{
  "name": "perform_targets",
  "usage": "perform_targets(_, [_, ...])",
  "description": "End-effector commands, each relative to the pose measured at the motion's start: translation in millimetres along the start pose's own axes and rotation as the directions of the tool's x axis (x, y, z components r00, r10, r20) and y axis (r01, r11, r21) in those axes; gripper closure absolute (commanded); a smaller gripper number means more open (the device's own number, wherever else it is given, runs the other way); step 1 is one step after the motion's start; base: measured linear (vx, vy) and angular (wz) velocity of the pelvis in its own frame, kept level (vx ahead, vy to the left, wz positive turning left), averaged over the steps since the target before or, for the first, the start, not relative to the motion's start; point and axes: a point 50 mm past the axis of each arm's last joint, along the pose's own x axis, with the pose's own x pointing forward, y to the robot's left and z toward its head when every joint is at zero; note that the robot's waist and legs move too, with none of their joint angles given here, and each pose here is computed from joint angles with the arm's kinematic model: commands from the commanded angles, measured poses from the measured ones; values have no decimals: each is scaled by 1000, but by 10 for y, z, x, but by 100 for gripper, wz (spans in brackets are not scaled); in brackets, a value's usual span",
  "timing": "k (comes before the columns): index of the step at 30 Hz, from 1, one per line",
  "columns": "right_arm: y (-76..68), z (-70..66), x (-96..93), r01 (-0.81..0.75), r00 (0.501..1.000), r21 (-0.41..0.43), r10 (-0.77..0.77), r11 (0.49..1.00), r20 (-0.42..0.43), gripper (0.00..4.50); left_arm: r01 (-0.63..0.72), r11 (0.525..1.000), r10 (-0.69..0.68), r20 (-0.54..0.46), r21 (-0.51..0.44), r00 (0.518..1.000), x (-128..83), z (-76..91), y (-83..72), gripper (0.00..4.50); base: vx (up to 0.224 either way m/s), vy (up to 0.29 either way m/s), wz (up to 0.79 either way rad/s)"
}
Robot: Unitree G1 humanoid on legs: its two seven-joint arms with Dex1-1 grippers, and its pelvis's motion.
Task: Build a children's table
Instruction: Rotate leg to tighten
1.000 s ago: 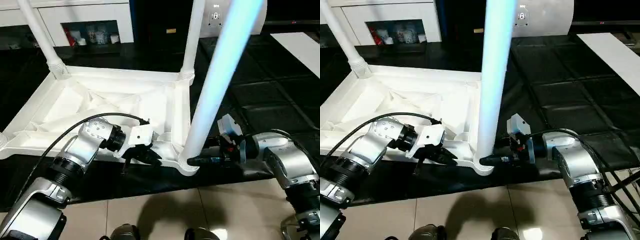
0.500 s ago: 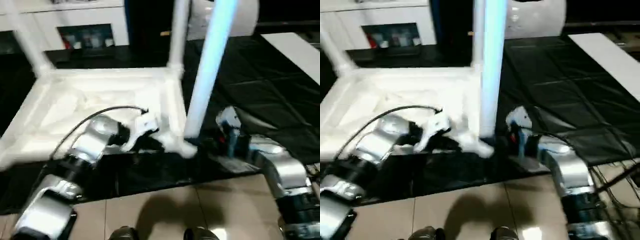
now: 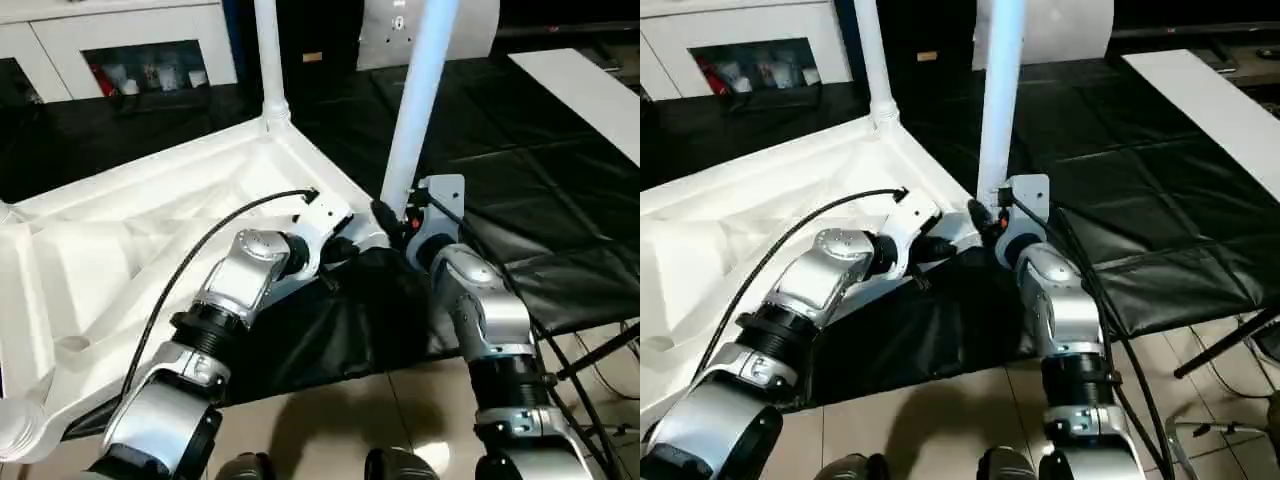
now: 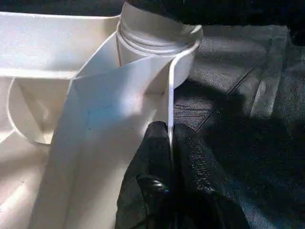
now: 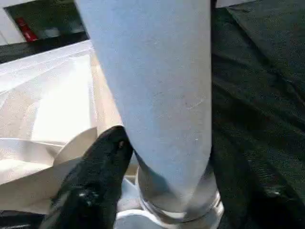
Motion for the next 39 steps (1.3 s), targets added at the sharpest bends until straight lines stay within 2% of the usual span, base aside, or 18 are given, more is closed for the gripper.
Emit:
perform_targets(1, [342, -162, 3, -191, 980, 33, 193, 981, -49, 142, 25, 995, -37, 120, 94, 992, -1, 319, -66, 450, 0, 0, 0])
perform_targets(5, [170, -162, -100, -185, 983, -54, 184, 981, -26, 109, 61, 990, -73, 95, 126, 993, -76, 217, -23, 450, 0, 0, 0])
perform_targets(6, [62, -140, -166, -202, 979, -92, 203, 975, -2, 97, 81, 988, -92, 80, 134, 993, -122, 166, 5, 450, 0, 0, 0])
perform_targets(9, [-83, -100, -265, -231, 971, -121, 236, 965, 26, 72, 106, 982, -116, 52, 159, 992, -195, 89, 52, 450, 0, 0, 0])
perform_targets(12, [-252, -17, -408, -320, 944, -177, 329, 931, 20, 44, 156, 967, -162, 15, 204, 987, -288, -13, 108, 450, 0, 0, 0])
perform_targets(13, [-313, 24, -475, -382, 921, -213, 390, 899, -4, 36, 196, 955, -199, -9, 225, 980, -338, -63, 121, 450, 0, 0, 0])
perform_targets(15, [-356, 53, -517, -434, 898, -240, 439, 869, -31, 17, 248, 936, -251, -18, 251, 968, -378, -85, 111, 450, 0, 0, 0])
perform_targets(16, [-356, 53, -517, -434, 898, -240, 439, 869, -31, 8, 248, 936, -251, -18, 251, 968, -378, -85, 111, 450, 0, 0, 0])
perform_targets(19, [-385, 54, -635, -612, 789, -274, 597, 742, -147, 8, 361, 886, -355, -74, 291, 932, -477, -145, 88, 450, 0, 0, 0])
perform_targets(20, [-396, 46, -672, -669, 742, -274, 642, 691, -191, 8, 422, 849, -415, -93, 317, 905, -514, -160, 52, 450, 0, 0, 0])
perform_targets(23, [-406, 48, -692, -705, 708, -261, 673, 659, -213, 8, 468, 819, -458, -114, 333, 882, -538, -178, 26, 450, 0, 0, 0])
perform_targets(24, [-400, 50, -695, -752, 659, -238, 713, 615, -239, 8, 516, 782, -491, -163, 350, 856, -567, -220, 6, 450, 0, 0, 0])
perform_targets(26, [-385, 42, -687, -785, 620, -213, 740, 582, -261, 35, 548, 755, -514, -194, 361, 836, -585, -248, -10, 450, 0, 0, 0])
perform_targets(27, [-385, 42, -687, -785, 620, -213, 740, 582, -261, 35, 548, 755, -514, -194, 361, 836, -585, -248, -10, 450, 0, 0, 0])
perform_targets(29, [-337, 24, -670, -832, 555, -180, 778, 526, -294, 55, 589, 715, -546, -223, 377, 807, -609, -270, -36, 450, 0, 0, 0])
perform_targets(32, [-289, 16, -663, -864, 503, -166, 807, 475, -310, 76, 612, 691, -565, -240, 384, 789, -624, -279, -49, 450, 0, 0, 0])
perform_targets(39, [-246, -8, -667, -897, 442, -140, 832, 420, -335, 142, 622, 676, -573, -248, 395, 781, -625, -268, -48, 450, 0, 0, 0])
